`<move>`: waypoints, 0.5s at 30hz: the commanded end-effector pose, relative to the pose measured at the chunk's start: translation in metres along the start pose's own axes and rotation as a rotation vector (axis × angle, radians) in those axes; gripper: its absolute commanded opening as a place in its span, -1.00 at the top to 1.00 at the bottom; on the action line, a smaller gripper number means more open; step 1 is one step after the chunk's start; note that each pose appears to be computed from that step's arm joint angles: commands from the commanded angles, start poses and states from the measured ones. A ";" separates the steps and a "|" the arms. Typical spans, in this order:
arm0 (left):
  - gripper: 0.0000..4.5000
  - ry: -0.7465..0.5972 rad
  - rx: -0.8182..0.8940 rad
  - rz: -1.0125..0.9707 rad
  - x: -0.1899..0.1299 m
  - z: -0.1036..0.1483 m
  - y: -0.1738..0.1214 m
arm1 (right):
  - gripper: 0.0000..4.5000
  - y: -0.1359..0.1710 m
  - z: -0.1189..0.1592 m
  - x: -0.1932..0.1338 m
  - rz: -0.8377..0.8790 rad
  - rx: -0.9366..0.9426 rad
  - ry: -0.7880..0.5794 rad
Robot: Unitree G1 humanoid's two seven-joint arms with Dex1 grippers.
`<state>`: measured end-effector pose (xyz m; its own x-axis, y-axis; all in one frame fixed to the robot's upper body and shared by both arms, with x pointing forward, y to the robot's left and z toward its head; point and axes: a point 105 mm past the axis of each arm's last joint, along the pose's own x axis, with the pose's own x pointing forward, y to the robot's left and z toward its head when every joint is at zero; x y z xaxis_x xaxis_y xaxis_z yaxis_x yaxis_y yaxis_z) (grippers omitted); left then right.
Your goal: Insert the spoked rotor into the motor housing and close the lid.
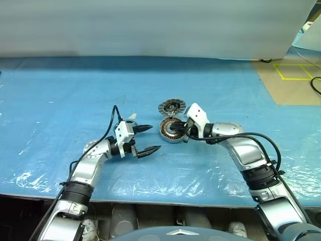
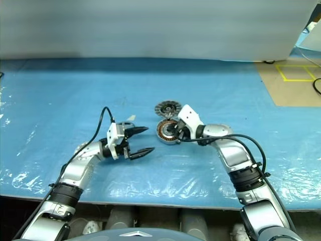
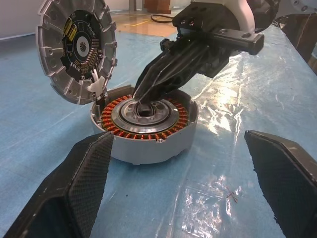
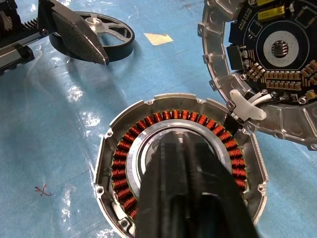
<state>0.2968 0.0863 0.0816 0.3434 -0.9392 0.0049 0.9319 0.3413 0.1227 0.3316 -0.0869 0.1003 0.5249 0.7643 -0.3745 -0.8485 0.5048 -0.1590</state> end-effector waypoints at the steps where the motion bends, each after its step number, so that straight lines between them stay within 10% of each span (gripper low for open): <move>1: -1.00 -0.014 0.030 -0.008 0.002 0.007 0.000 | 0.99 0.000 0.005 0.000 -0.010 -0.023 -0.022; 15: -1.00 -0.011 0.028 -0.010 0.001 0.007 0.000 | 0.99 -0.016 -0.012 -0.001 -0.111 -0.039 0.016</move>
<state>0.2967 0.0862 0.0814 0.3425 -0.9395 0.0041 0.9323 0.3404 0.1224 0.3379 -0.0926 0.0890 0.5714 0.7275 -0.3798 -0.8189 0.5353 -0.2067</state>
